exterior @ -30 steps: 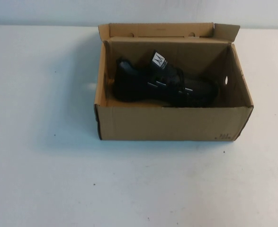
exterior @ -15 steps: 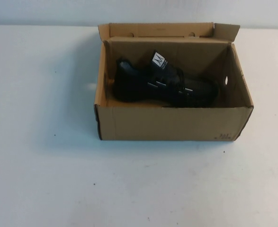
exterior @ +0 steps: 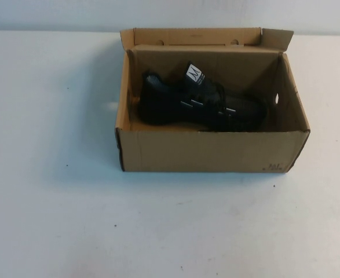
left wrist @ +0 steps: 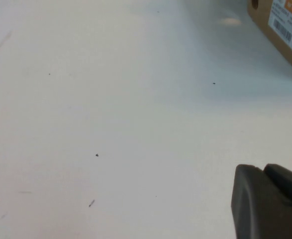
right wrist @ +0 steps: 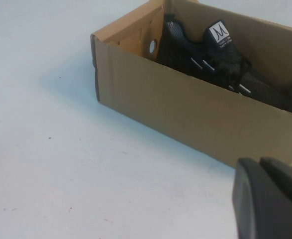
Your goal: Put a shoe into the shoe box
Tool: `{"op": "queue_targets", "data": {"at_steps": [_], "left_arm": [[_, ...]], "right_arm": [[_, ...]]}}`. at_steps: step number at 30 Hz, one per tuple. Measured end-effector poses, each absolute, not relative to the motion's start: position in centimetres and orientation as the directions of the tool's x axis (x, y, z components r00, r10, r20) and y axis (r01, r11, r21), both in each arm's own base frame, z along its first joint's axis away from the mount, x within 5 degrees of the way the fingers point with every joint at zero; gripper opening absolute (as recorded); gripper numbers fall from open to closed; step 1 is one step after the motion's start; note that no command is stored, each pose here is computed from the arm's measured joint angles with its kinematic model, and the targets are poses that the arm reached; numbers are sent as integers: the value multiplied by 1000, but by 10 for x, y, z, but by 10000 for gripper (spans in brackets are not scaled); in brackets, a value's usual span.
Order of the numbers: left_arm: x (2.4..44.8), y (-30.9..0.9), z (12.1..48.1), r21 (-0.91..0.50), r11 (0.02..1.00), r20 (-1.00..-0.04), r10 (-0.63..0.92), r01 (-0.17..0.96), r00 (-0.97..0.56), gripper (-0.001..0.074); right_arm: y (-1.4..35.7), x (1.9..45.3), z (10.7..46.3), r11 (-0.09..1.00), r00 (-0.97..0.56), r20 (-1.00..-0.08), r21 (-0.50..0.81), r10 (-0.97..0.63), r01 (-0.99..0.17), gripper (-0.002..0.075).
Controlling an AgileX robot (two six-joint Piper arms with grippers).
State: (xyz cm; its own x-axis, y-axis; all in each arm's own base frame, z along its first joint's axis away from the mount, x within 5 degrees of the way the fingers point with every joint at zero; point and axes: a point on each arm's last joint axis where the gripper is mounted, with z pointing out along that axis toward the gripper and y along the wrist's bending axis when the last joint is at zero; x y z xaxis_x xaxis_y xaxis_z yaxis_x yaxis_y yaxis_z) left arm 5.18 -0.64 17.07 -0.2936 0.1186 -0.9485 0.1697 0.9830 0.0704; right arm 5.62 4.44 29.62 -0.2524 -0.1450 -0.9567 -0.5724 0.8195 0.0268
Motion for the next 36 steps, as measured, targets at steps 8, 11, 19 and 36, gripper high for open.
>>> {"op": "queue_targets", "data": {"at_steps": [8, 11, 19, 36], "left_arm": [[52, -6, 171, 72, 983, -948, 121, 170, -293, -1], [52, -6, 171, 75, 983, -948, 123, 170, -293, -1], [52, -6, 171, 76, 983, -948, 124, 170, -294, -1], [52, -6, 171, 84, 982, -947, 131, 170, -294, -1]], "right_arm": [[44, 56, 296, 820, -252, -957, 27, -145, -572, -16], [44, 56, 296, 820, -252, -957, 27, -145, -572, -16], [44, 56, 296, 822, -253, -957, 28, -143, -569, -16], [16, 49, 205, 984, -192, -981, 23, -11, -174, -16]]}}
